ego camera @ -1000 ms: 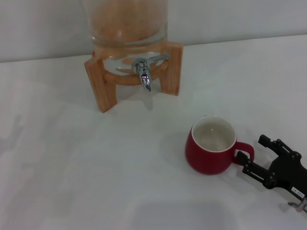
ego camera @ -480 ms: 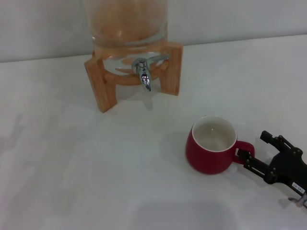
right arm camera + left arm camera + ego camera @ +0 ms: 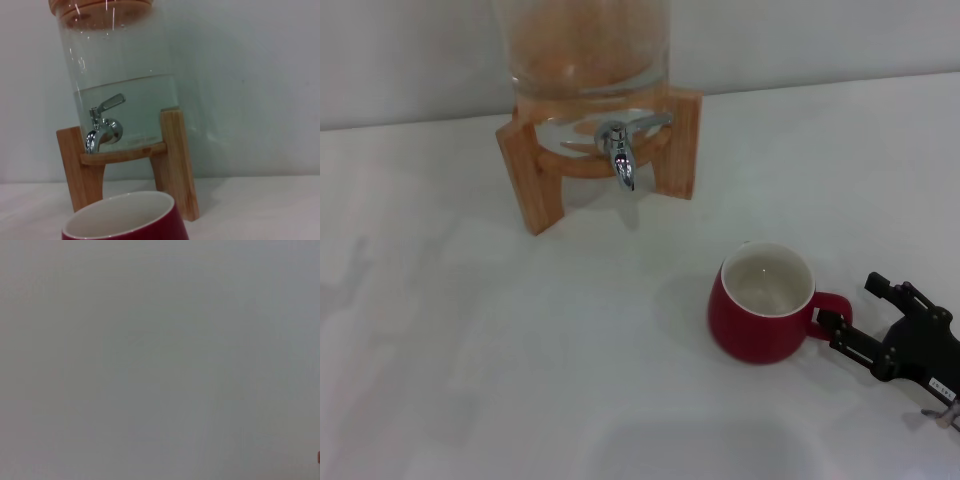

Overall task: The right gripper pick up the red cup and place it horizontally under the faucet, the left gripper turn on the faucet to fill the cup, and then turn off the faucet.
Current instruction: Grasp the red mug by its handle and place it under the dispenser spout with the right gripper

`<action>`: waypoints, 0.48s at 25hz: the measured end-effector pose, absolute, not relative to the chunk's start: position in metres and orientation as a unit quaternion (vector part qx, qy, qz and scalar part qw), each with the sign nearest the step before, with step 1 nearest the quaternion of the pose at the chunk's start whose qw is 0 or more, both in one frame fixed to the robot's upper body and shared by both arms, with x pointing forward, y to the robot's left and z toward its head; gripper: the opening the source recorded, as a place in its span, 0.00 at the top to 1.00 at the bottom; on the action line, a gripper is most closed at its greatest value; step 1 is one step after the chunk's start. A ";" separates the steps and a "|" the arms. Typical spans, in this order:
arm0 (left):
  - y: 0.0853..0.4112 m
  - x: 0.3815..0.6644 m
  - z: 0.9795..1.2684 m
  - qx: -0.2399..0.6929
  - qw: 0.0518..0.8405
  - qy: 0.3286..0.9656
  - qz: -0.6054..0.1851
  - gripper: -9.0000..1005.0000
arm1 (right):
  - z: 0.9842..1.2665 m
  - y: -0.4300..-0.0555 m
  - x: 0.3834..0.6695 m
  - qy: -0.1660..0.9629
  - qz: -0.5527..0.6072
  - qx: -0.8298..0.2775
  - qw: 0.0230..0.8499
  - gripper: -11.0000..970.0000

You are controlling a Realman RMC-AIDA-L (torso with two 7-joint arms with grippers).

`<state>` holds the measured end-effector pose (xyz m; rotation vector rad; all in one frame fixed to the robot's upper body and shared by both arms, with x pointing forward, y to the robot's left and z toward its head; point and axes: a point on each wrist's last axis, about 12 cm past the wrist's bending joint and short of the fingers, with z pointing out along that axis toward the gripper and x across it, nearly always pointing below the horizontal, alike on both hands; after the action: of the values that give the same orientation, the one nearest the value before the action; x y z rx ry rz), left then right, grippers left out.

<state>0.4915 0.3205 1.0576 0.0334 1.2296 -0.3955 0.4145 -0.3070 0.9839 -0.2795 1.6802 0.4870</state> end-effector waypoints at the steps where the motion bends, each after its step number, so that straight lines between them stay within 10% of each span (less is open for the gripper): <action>1: 0.320 0.492 1.058 0.016 0.798 0.573 -0.184 0.13 | 0.984 -0.307 0.414 0.735 0.212 -0.121 0.632 0.13; 12: 0.320 0.492 1.058 0.016 0.798 0.573 -0.185 0.13 | 0.984 -0.311 0.415 0.737 0.204 -0.112 0.635 0.13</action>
<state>0.4919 0.3201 1.0577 0.0348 1.2296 -0.3968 0.4146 -0.3114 0.9837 -0.2551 1.6839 0.4664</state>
